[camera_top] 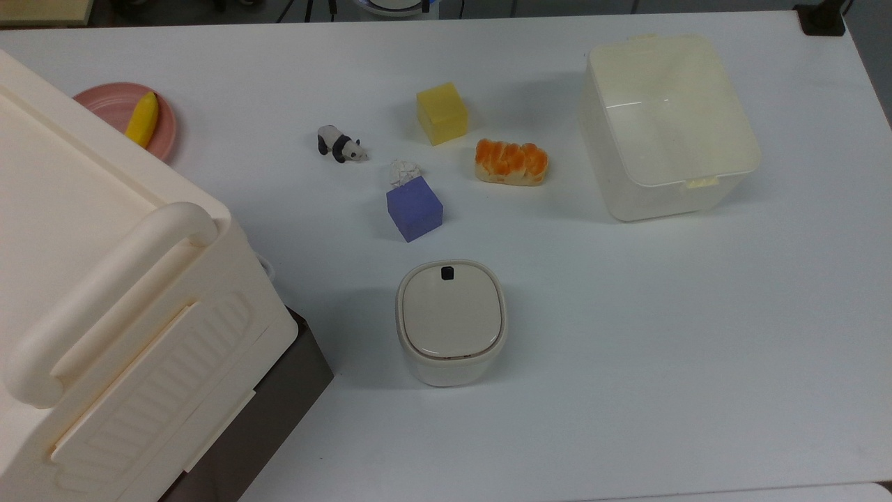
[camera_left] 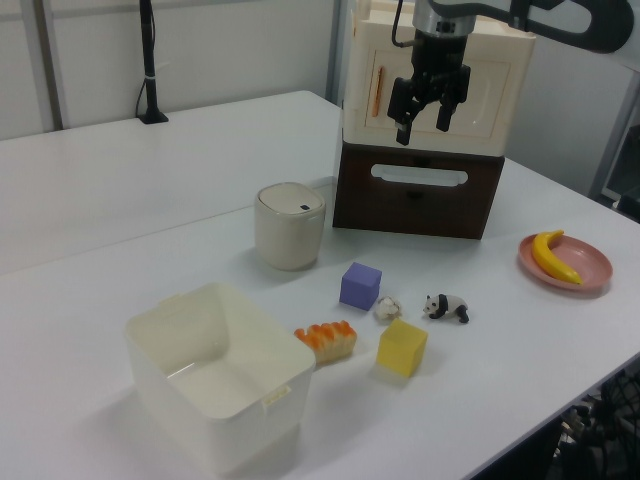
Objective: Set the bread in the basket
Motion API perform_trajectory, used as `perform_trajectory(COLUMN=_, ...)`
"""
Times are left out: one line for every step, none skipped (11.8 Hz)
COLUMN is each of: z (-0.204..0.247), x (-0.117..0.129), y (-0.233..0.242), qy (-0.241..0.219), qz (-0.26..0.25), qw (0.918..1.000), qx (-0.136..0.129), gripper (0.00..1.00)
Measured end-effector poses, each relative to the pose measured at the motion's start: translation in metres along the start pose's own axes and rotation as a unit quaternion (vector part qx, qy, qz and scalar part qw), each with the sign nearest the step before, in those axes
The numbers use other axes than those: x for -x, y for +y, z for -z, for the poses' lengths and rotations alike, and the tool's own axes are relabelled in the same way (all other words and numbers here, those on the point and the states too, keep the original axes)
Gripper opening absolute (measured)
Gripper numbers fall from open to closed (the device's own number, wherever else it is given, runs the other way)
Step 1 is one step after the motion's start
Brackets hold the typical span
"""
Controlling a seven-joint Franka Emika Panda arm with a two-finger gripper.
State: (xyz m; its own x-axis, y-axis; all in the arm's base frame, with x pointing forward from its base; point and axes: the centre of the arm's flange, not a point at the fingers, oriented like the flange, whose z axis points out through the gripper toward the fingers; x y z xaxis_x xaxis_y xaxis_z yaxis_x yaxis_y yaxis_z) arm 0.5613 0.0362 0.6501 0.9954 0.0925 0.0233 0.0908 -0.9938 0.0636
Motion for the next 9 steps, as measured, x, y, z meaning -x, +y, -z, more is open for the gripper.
perform_trajectory(z=0.0001, x=0.0, y=-0.0007, qy=0.0, qz=0.001, qw=1.0, qx=0.0, gripper=1.0)
perform_trajectory(z=0.0002, x=0.0, y=-0.0013, qy=0.0, qz=0.001, qw=1.0, qx=0.0, gripper=1.0)
perform_trajectory(z=0.0005, x=0.0001, y=-0.0013, qy=0.0, qz=0.0, qw=1.0, qx=0.0, gripper=1.0)
perform_trajectory(z=0.0008, x=0.0001, y=-0.0013, qy=0.001, qz=0.0, qw=1.0, qx=0.0, gripper=1.0)
perform_trajectory(z=0.0009, x=0.0001, y=-0.0013, qy=0.001, qz=0.0, qw=1.0, qx=0.0, gripper=1.0)
perform_trajectory(z=0.0009, x=0.0001, y=-0.0013, qy=0.001, qz=0.0, qw=1.0, qx=0.0, gripper=1.0)
perform_trajectory(z=0.0009, x=0.0001, y=-0.0013, qy=0.001, qz=0.0, qw=1.0, qx=0.0, gripper=1.0)
perform_trajectory(z=0.0006, x=0.0001, y=-0.0015, qy=0.001, qz=0.0, qw=1.0, qx=0.0, gripper=1.0)
perform_trajectory(z=-0.0009, x=-0.0001, y=-0.002, qy=-0.001, qz=0.0, qw=1.0, qx=0.0, gripper=1.0)
